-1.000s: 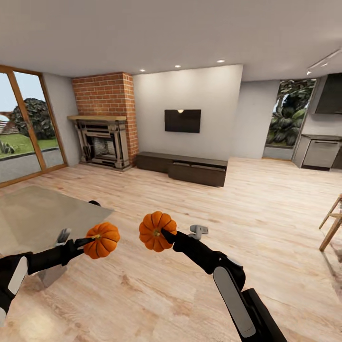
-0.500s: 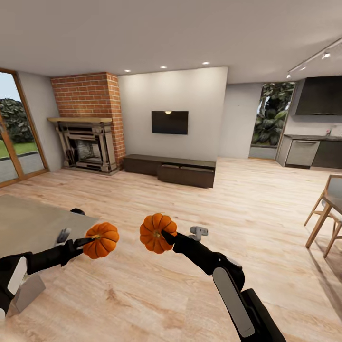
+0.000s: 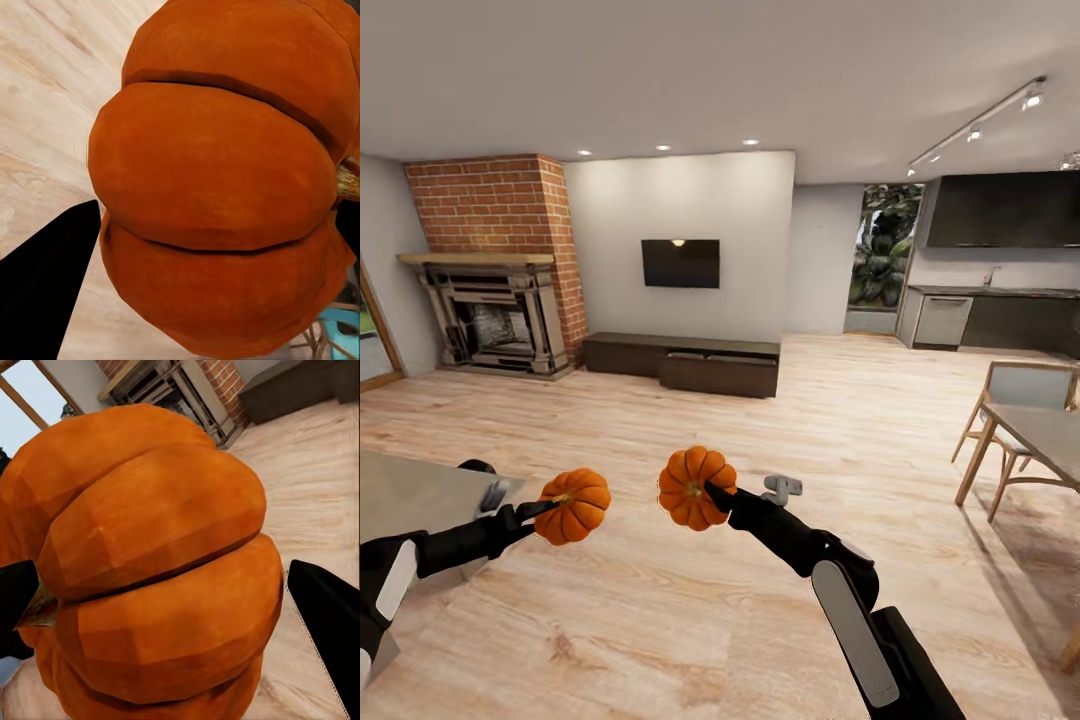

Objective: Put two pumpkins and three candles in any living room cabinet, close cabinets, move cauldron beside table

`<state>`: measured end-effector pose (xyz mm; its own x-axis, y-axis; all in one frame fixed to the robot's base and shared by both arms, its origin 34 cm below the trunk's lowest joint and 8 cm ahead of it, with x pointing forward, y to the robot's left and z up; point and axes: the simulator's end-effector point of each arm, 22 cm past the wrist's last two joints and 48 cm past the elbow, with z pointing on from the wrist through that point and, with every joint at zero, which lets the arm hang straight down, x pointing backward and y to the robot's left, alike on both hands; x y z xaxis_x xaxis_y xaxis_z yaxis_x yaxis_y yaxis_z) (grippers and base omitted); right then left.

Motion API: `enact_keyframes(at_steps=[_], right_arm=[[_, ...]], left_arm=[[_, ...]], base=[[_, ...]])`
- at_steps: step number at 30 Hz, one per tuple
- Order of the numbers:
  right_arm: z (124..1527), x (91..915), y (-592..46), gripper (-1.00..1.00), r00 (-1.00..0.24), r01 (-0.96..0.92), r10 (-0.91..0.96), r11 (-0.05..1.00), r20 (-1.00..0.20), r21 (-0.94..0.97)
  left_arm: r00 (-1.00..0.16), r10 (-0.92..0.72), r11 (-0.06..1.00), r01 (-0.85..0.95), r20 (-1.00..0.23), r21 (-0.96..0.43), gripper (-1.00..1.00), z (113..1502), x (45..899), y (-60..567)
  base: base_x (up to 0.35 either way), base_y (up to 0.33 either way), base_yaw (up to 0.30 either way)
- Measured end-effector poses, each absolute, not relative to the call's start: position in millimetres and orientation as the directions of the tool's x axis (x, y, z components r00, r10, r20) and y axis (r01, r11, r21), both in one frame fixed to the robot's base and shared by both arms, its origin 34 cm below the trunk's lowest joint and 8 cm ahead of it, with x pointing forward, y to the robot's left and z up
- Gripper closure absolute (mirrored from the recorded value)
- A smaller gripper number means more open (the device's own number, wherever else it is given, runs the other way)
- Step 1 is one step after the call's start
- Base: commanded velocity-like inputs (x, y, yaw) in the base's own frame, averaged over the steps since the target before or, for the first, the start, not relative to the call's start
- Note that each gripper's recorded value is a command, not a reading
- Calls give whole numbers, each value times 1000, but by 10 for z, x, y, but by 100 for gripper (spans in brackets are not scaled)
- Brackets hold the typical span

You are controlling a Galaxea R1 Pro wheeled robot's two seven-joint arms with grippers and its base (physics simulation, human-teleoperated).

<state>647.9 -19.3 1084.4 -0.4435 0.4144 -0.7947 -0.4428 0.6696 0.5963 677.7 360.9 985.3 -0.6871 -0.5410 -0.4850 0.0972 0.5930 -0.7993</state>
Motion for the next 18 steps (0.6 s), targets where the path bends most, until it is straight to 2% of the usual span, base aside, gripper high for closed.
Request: enact_keyframes(at_steps=[3,5,8,10,13,17,18], right_arm=[[10884,6473,-197,100,-442,-442,413,672,-796,594],[10799,6552,-329,100,-438,-388,405,721,-803,575],[10524,6735,-721,100,-448,-164,395,845,-802,508],[10351,6791,-1093,100,-465,39,379,912,-800,409],[10197,6702,-1332,100,-518,158,345,938,-783,308],[10017,6576,-1584,100,-569,255,314,946,-760,200],[10004,6566,-1585,100,-572,261,317,945,-756,199]], left_arm=[[-691,-539,592,96,-482,-800,100,9888,6766,3590],[-693,-540,598,83,-477,-797,100,9880,6765,3592],[-696,-535,684,-24,-478,-729,100,9635,6772,3769],[-711,-518,782,-169,-475,-600,100,9243,6744,3927],[-714,-507,857,-356,-483,-373,100,8810,6685,4015],[-758,-401,915,-354,-515,-191,100,8686,6684,3803],[-761,-393,918,-352,-516,-181,100,8690,6687,3760]], base=[[0,0,-140],[0,0,-19],[0,0,-4],[0,0,0],[0,0,0],[0,0,0],[0,0,0]])
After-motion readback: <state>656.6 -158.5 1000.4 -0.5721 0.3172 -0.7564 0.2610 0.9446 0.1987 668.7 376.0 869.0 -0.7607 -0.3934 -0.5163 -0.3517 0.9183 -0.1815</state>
